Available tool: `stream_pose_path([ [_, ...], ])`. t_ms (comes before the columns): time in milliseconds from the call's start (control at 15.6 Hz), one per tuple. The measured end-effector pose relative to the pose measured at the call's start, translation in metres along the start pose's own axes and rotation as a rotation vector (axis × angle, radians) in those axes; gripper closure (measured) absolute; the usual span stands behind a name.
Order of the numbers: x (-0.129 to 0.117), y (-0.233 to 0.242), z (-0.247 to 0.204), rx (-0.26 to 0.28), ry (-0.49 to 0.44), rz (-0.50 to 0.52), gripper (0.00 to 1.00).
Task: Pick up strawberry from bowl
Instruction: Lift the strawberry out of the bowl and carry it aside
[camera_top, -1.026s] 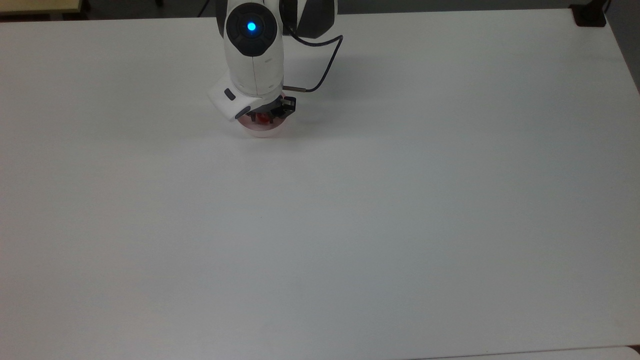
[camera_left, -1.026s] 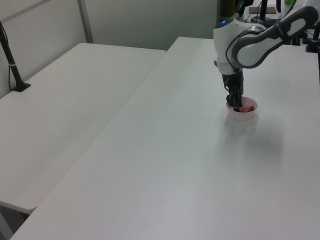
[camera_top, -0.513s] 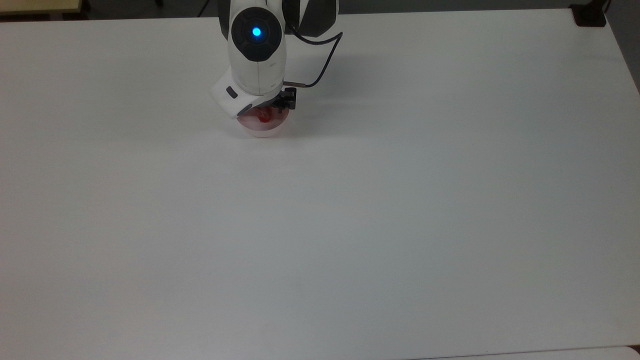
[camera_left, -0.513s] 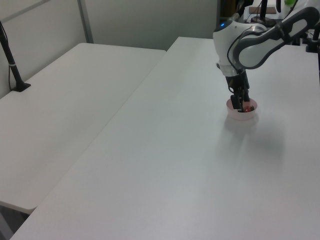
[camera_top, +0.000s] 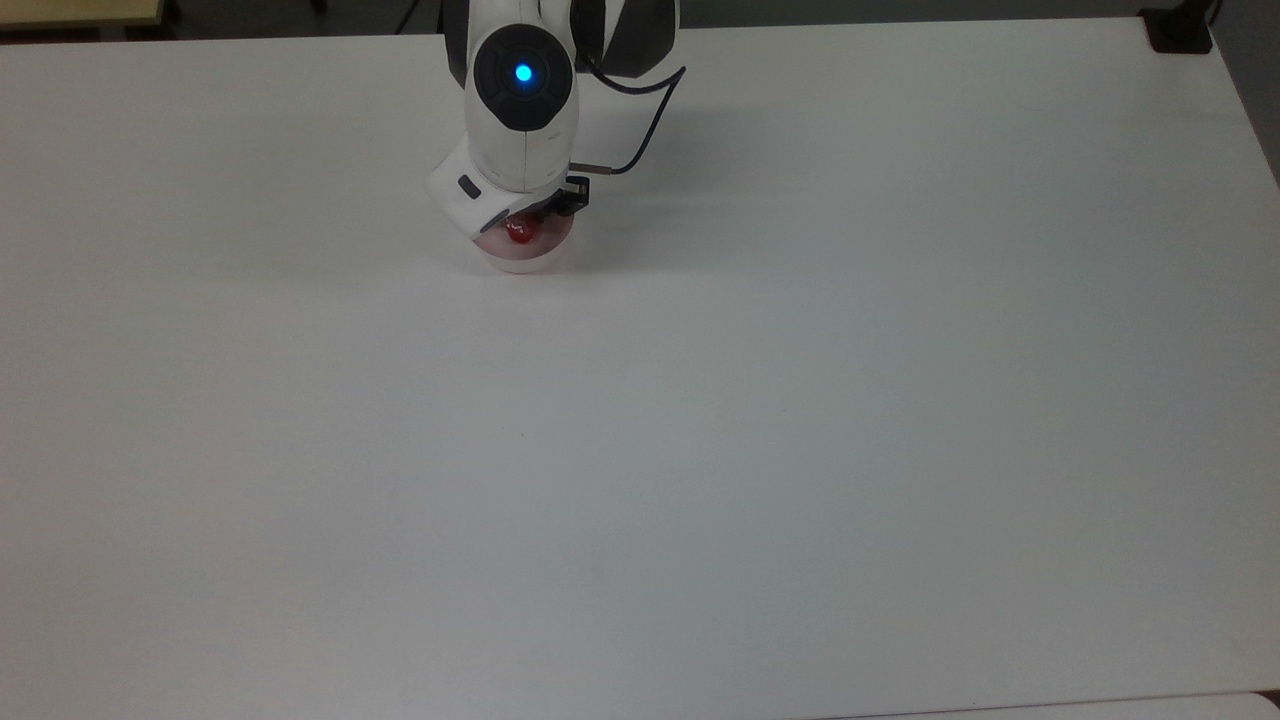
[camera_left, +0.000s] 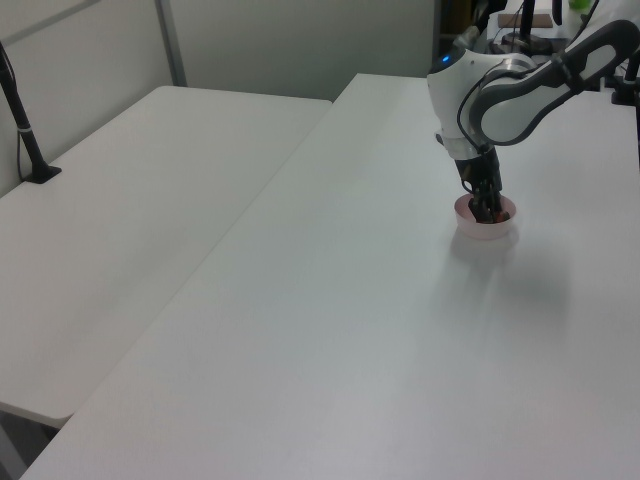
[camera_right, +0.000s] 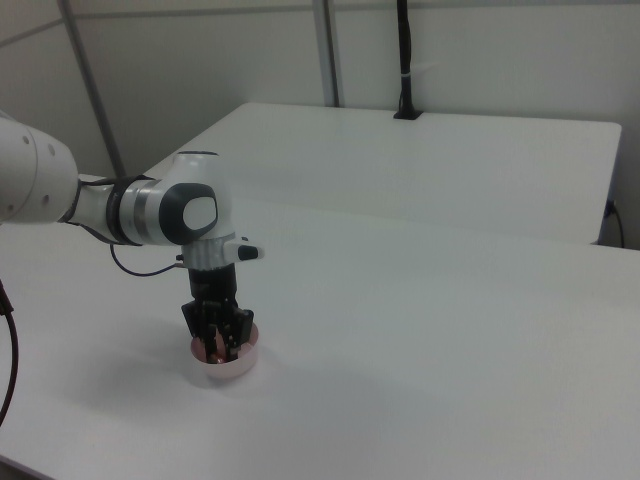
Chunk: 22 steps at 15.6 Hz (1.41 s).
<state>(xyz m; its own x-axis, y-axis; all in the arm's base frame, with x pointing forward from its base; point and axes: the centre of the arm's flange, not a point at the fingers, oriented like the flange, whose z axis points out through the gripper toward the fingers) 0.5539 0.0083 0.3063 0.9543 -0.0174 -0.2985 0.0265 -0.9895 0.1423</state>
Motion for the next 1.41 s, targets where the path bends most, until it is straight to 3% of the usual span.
stream_pose_path([
  [257, -0.004, 0.006, -0.017, 0.002, 0.028, 0.009, 0.58],
  [642, -0.032, 0.039, -0.066, 0.014, 0.018, -0.030, 0.58],
  [1091, -0.059, 0.168, -0.042, 0.079, -0.040, -0.098, 0.58],
  [1411, -0.064, 0.240, -0.004, 0.090, 0.042, -0.086, 0.57],
])
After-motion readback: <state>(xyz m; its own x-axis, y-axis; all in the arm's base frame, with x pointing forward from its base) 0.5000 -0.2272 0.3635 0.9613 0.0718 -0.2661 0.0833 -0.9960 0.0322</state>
